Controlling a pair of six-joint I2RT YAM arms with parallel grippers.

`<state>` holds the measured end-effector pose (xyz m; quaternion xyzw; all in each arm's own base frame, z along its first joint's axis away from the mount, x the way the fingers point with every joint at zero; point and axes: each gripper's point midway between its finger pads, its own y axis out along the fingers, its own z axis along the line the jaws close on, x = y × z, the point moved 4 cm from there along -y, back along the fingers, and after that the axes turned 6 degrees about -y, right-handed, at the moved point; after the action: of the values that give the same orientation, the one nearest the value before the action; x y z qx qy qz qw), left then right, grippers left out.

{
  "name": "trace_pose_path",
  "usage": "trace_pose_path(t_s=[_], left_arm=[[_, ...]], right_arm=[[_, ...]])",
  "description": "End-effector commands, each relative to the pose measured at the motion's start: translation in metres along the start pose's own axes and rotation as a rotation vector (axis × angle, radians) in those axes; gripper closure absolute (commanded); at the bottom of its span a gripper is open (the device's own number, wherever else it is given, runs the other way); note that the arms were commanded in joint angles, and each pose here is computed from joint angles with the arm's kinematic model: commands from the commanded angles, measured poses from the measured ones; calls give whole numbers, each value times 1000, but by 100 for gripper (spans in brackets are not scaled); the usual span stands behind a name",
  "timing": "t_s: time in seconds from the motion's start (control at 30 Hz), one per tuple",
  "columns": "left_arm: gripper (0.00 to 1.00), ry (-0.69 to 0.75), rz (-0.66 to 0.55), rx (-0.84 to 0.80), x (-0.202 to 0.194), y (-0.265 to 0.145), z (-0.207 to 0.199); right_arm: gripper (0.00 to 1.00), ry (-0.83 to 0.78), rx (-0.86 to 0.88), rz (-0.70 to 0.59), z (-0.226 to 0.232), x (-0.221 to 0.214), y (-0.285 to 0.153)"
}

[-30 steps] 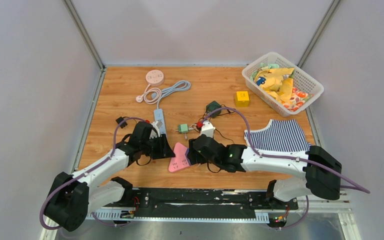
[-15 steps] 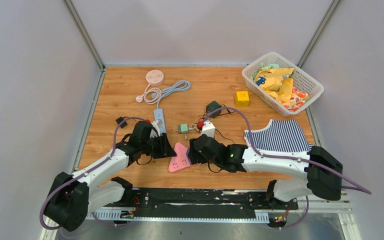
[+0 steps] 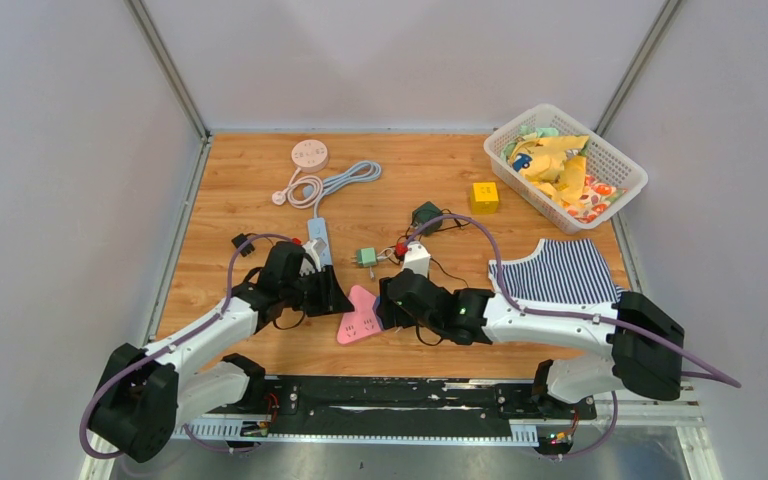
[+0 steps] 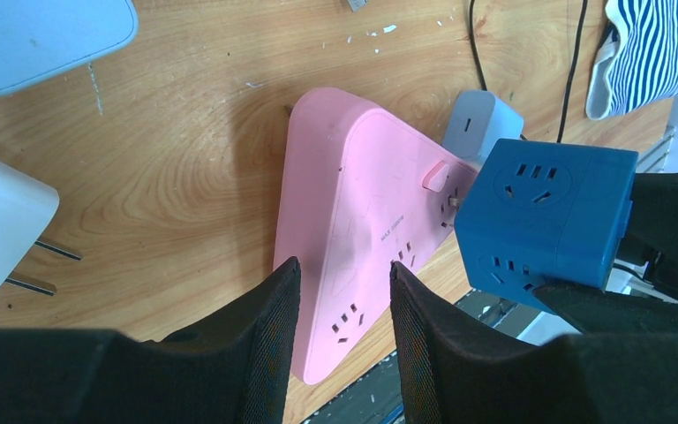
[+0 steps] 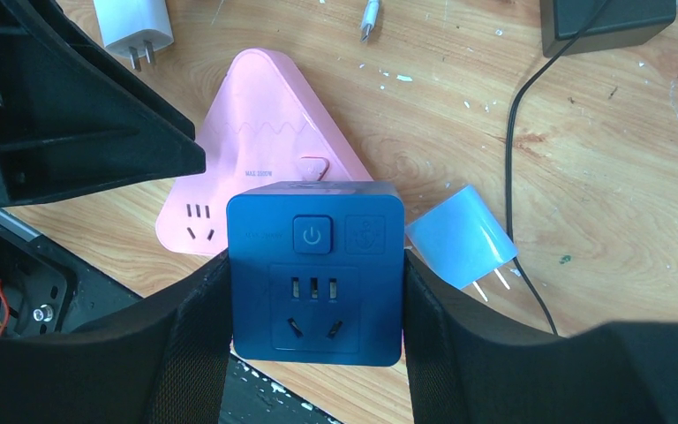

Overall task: Insert the plug
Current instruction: Insert the plug into the socket.

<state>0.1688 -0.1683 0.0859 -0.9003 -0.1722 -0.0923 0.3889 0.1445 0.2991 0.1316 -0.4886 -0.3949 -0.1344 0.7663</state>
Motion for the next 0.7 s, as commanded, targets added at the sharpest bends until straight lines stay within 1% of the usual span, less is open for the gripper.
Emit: trace_pose_path(t_s=[0.0,0.3,0.47,0.67], left_arm=[[56,-6,11,-10,-3,2,2],[56,-5,15,-10,-4,2,2],[56,-6,18,-5,-4,3,3],[56,-8,23,-5,-4,4,4]], right_arm=[[100,11,-8,9,0,-8,3],[100,-9,-25,28,-2,-14,9],[100,-47,-27,39,-1,-18,11],[100,-80,-17,25,2,-16,10]])
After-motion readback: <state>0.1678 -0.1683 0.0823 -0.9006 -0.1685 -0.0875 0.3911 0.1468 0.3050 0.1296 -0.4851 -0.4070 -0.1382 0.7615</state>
